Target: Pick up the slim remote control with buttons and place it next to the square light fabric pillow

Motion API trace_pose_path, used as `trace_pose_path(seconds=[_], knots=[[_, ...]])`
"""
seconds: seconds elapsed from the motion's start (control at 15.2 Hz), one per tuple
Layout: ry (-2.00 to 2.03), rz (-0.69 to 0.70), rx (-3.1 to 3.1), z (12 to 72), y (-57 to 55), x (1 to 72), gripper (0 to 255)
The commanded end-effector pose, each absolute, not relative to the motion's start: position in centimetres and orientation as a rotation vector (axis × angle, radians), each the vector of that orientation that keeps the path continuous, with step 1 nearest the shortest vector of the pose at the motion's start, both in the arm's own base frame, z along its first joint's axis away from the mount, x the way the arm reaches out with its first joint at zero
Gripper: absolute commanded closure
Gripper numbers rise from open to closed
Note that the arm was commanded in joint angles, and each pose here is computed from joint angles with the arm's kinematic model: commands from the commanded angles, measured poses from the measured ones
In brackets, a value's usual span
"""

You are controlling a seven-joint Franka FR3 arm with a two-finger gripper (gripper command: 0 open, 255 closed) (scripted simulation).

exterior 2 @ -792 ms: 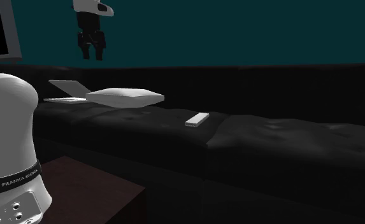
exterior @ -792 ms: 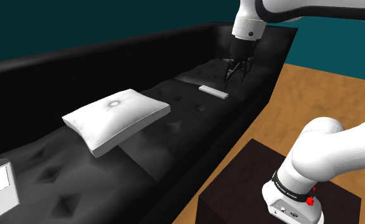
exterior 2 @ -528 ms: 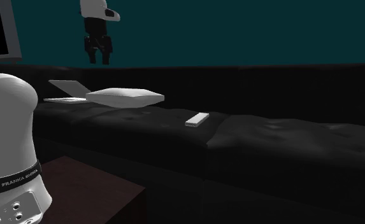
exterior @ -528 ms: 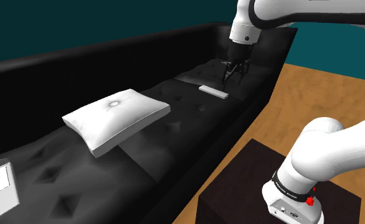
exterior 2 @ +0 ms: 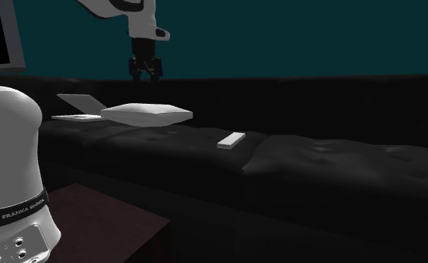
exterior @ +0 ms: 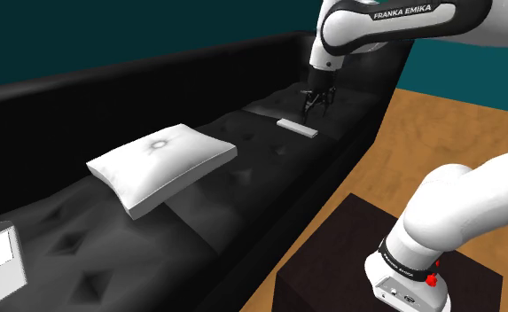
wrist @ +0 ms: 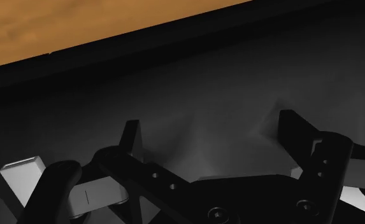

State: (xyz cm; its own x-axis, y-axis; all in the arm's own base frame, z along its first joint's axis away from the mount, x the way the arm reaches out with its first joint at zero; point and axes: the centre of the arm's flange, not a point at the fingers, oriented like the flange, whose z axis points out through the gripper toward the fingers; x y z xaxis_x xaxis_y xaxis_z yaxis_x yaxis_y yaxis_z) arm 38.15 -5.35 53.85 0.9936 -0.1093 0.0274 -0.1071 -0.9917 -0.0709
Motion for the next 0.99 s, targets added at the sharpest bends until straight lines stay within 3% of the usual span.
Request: trace_pose_path(seconds=[0.0, 0.92], knots=[[0.166, -0.046, -3.072, 52.6, -7.1, 39.8, 0], [0.162, -0.019, -3.096, 44.1, -19.0, 51.0, 0]])
